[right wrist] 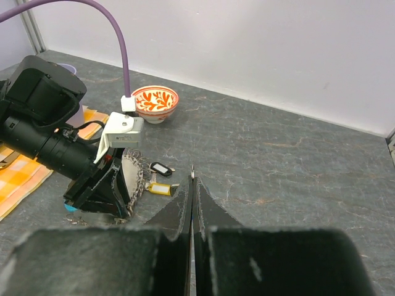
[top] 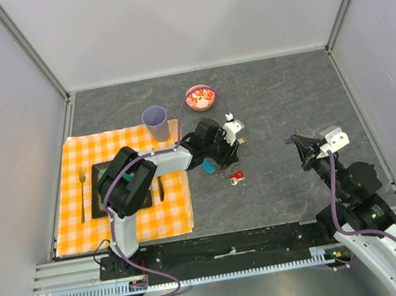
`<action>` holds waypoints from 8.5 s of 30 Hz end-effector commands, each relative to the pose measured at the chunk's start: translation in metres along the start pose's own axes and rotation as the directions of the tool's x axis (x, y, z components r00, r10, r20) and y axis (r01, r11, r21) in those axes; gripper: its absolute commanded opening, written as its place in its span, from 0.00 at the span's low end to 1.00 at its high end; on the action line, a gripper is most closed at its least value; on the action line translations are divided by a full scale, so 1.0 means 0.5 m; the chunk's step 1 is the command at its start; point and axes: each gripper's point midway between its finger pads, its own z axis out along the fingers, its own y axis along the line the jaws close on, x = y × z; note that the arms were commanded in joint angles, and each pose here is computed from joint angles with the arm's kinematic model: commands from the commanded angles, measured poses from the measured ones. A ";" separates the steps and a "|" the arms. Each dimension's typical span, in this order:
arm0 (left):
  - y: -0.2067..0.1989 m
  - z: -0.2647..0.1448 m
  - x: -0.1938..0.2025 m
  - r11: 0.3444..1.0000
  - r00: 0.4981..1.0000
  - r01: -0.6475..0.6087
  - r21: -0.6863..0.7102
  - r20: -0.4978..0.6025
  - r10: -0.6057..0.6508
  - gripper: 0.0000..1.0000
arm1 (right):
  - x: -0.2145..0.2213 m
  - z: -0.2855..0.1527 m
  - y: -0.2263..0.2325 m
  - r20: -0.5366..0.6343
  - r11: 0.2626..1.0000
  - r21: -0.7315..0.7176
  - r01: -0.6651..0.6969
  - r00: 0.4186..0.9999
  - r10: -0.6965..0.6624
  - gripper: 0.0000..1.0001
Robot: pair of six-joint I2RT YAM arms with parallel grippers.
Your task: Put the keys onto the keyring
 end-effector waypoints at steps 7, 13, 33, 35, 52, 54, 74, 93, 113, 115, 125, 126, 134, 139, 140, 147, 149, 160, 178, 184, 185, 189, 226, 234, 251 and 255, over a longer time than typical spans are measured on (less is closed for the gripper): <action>-0.023 -0.020 -0.017 0.999 1.000 -0.007 0.047 0.025 0.006 0.42 | -0.023 0.000 0.003 0.046 1.000 -0.008 -0.012 0.999 0.012 0.00; -0.043 -0.024 -0.041 0.995 0.998 0.020 0.093 0.065 -0.026 0.40 | -0.025 -0.001 0.003 0.051 1.000 -0.008 -0.014 0.999 0.015 0.00; -0.041 -0.013 -0.010 0.995 0.999 0.034 0.091 0.019 -0.036 0.37 | -0.023 0.000 0.004 0.050 1.000 -0.011 -0.014 0.999 0.014 0.00; -0.039 -0.015 -0.005 0.996 0.999 0.037 0.084 0.013 -0.038 0.36 | -0.023 0.000 0.003 0.049 1.000 -0.008 -0.014 0.999 0.014 0.00; 0.007 -0.033 -0.045 0.999 0.999 0.033 -0.031 0.037 -0.031 0.15 | -0.027 -0.003 0.001 0.058 1.000 -0.001 -0.014 0.998 0.014 0.00; 0.006 -0.026 -0.038 0.999 0.999 0.042 -0.024 0.029 -0.041 0.16 | -0.027 -0.003 0.000 0.058 1.000 0.000 -0.013 0.998 0.013 0.00; -0.007 -0.013 -0.009 0.999 0.999 0.034 0.010 0.006 -0.034 0.30 | -0.028 -0.004 0.002 0.061 1.000 -0.004 -0.015 0.998 0.015 0.00; -0.036 -0.061 -0.069 0.998 0.993 -0.029 0.052 0.116 0.022 0.02 | -0.030 -0.005 0.006 0.065 1.000 -0.016 -0.013 0.998 0.014 0.00; -0.041 -0.062 -0.028 0.999 0.989 -0.010 0.039 0.149 0.004 0.02 | -0.025 -0.003 0.016 0.053 0.999 -0.046 -0.010 0.998 0.013 0.00; -0.037 -0.054 -0.017 1.000 0.992 0.001 0.030 0.122 -0.005 0.02 | -0.024 -0.003 0.018 0.052 0.999 -0.051 -0.010 0.999 0.013 0.00; 0.012 -0.015 -0.011 0.993 0.996 0.075 -0.090 0.051 -0.071 0.08 | -0.026 -0.004 0.016 0.056 0.999 -0.046 -0.010 0.998 0.013 0.00; 0.015 -0.015 -0.011 0.992 0.996 0.080 -0.099 0.051 -0.076 0.11 | -0.027 -0.004 0.017 0.058 0.999 -0.047 -0.010 0.998 0.013 0.00; -0.003 -0.026 -0.029 0.996 0.995 0.077 -0.052 0.069 -0.073 0.30 | -0.030 -0.007 0.017 0.067 0.999 -0.050 -0.011 0.998 0.014 0.00; -0.025 -0.030 -0.032 0.998 0.995 0.055 0.004 0.083 -0.055 0.32 | -0.031 -0.007 0.016 0.070 0.999 -0.047 -0.011 0.997 0.014 0.00; -0.033 -0.033 -0.038 0.999 0.995 0.045 0.028 0.091 -0.047 0.33 | -0.032 -0.008 0.016 0.071 0.999 -0.047 -0.012 0.997 0.016 0.00; -0.046 -0.024 -0.048 0.996 0.995 0.010 0.083 0.095 -0.018 0.38 | -0.034 -0.008 0.018 0.076 0.999 -0.051 -0.012 0.997 0.016 0.00; -0.052 -0.022 -0.053 0.995 0.996 0.008 0.100 0.093 -0.017 0.38 | -0.033 -0.007 0.018 0.073 0.999 -0.051 -0.012 0.997 0.016 0.00; -0.047 -0.048 -0.057 0.987 0.996 -0.070 0.145 0.060 0.062 0.48 | -0.034 -0.008 0.018 0.076 0.999 -0.051 -0.012 0.997 0.016 0.00; -0.034 -0.038 -0.020 0.946 0.982 -0.179 0.271 -0.003 0.187 0.52 | -0.035 -0.009 0.017 0.079 0.999 -0.048 -0.013 0.997 0.017 0.00; -0.013 -0.024 -0.026 0.960 0.985 -0.167 0.223 0.004 0.171 0.49 | -0.035 -0.010 0.016 0.081 0.999 -0.048 -0.013 0.997 0.016 0.00; -0.007 -0.023 -0.027 0.964 0.988 -0.153 0.216 0.003 0.156 0.48 | -0.035 -0.010 0.017 0.081 0.999 -0.049 -0.013 0.997 0.017 0.00; 0.020 -0.033 -0.043 0.975 0.995 -0.100 0.198 0.045 0.093 0.46 | -0.036 -0.010 0.016 0.082 0.999 -0.048 -0.014 0.996 0.018 0.00; -0.035 -0.015 -0.030 0.924 0.988 0.148 0.352 -0.024 -0.150 0.36 | -0.038 -0.011 0.018 0.090 0.999 -0.052 -0.016 0.996 0.020 0.00; -0.030 -0.005 -0.037 0.937 0.991 0.128 0.325 -0.012 -0.131 0.41 | -0.038 -0.012 0.018 0.090 0.999 -0.052 -0.014 0.996 0.019 0.00; -0.017 0.001 -0.034 0.966 0.996 0.094 0.240 -0.026 -0.091 0.51 | -0.039 -0.012 0.018 0.091 0.999 -0.052 -0.016 0.996 0.020 0.00; 0.016 0.007 -0.033 0.988 0.991 0.132 0.082 -0.034 -0.130 0.49 | -0.039 -0.012 0.017 0.091 0.999 -0.049 -0.014 0.996 0.019 0.00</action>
